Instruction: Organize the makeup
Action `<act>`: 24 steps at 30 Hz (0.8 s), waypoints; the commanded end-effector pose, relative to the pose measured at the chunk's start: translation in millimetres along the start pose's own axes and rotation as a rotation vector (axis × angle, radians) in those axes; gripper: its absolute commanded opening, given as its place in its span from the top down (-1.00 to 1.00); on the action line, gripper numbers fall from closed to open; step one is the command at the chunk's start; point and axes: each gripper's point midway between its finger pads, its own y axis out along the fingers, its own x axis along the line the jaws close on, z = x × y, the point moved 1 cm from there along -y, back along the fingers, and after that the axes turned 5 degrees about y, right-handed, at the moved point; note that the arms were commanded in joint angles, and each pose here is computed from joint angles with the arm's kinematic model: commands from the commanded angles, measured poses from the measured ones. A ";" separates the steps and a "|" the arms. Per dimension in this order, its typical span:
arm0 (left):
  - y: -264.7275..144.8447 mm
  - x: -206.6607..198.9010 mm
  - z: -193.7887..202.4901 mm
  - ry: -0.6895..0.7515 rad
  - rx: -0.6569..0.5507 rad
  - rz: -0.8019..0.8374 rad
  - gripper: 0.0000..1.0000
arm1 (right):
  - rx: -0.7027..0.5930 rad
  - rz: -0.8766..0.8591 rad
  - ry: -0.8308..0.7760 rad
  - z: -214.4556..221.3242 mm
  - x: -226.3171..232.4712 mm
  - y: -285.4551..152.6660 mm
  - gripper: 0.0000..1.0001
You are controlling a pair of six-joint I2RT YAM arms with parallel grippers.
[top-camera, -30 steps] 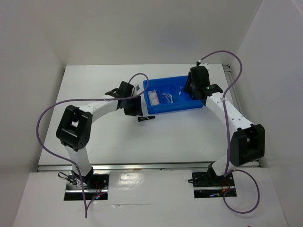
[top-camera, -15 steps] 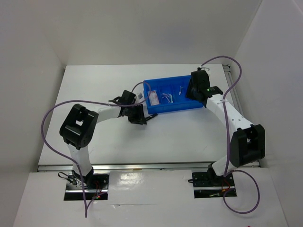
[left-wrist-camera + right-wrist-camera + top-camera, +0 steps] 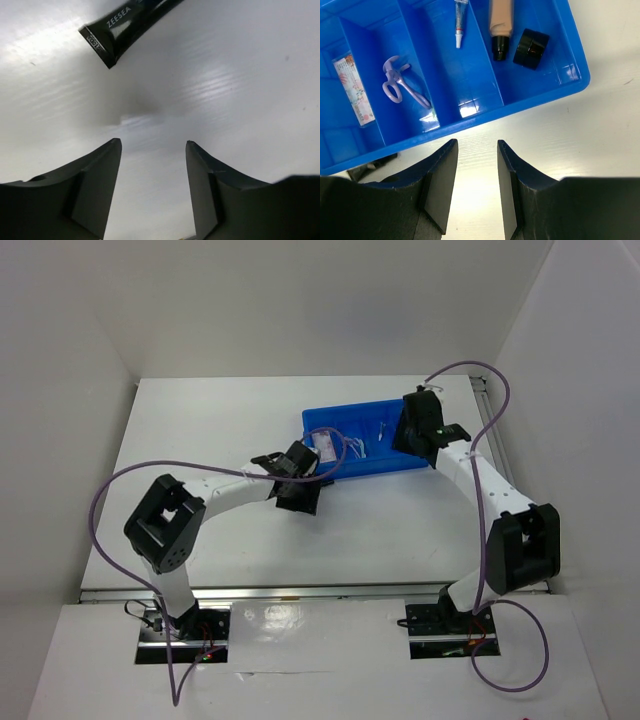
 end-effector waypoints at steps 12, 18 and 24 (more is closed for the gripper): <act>12.7 40.0 -87.5 0.300 -0.161 -0.432 -0.50 | -0.034 -0.029 0.026 -6.8 -3.3 -24.9 0.05; 31.2 33.5 -88.7 0.346 -0.175 -0.378 -0.50 | -0.018 -0.020 0.031 -1.5 -6.6 -26.8 0.05; 43.2 18.3 -76.7 0.374 -0.130 -0.260 -0.42 | -0.011 -0.016 0.028 2.0 -8.2 -25.5 0.05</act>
